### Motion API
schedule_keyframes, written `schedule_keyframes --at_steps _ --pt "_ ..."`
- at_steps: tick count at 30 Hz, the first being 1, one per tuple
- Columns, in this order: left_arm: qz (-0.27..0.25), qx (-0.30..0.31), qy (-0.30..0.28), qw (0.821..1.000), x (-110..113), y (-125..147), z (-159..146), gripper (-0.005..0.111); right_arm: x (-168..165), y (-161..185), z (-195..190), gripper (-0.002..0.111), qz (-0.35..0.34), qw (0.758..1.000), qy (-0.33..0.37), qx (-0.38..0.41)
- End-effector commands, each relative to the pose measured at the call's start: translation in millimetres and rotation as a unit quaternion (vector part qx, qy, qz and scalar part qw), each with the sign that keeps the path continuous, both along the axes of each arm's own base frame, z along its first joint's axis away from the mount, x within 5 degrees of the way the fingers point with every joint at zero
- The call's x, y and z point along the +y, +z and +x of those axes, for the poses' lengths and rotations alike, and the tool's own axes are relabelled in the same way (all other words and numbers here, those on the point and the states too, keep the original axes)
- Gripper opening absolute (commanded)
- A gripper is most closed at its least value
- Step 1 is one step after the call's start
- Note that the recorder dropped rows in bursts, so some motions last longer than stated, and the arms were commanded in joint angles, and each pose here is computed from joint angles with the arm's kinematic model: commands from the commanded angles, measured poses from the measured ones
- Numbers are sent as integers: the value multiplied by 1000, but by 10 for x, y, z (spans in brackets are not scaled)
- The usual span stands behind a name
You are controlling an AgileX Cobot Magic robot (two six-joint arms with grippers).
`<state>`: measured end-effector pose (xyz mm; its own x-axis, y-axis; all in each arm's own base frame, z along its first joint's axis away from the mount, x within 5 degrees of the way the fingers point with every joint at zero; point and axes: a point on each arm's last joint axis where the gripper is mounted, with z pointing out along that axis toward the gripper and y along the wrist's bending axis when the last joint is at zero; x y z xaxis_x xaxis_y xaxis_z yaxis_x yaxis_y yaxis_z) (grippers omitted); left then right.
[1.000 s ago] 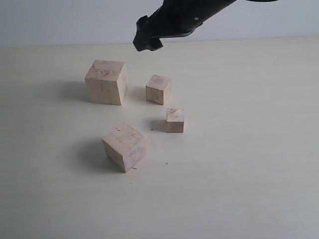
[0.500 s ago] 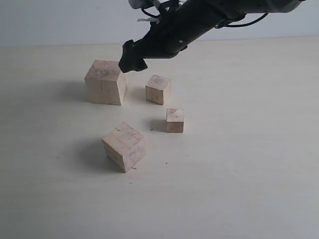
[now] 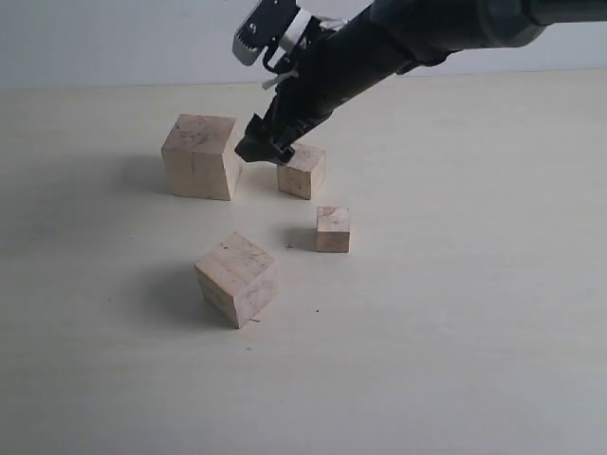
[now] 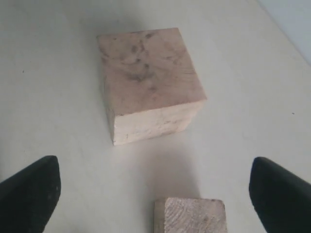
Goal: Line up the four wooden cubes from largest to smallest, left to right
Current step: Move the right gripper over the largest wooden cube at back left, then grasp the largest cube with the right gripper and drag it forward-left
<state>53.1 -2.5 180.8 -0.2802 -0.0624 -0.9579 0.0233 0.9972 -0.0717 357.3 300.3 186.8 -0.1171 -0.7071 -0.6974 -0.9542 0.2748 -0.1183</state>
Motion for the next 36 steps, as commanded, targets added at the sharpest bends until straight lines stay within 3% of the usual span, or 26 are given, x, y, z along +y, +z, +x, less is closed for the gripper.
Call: schedule_keyframes --at_steps 1,14,22,36 --pt "1 -7 2 1000 3 4 0 0 78 -171 -7 104 0 996 79 -30" --pt "1 -7 2 1000 3 4 0 0 246 -319 146 104 45 990 107 -83" --pt "1 -7 2 1000 3 4 0 0 467 -354 334 104 97 988 109 -55" --pt "1 -7 2 1000 3 4 0 0 608 -761 478 104 99 986 125 -38"
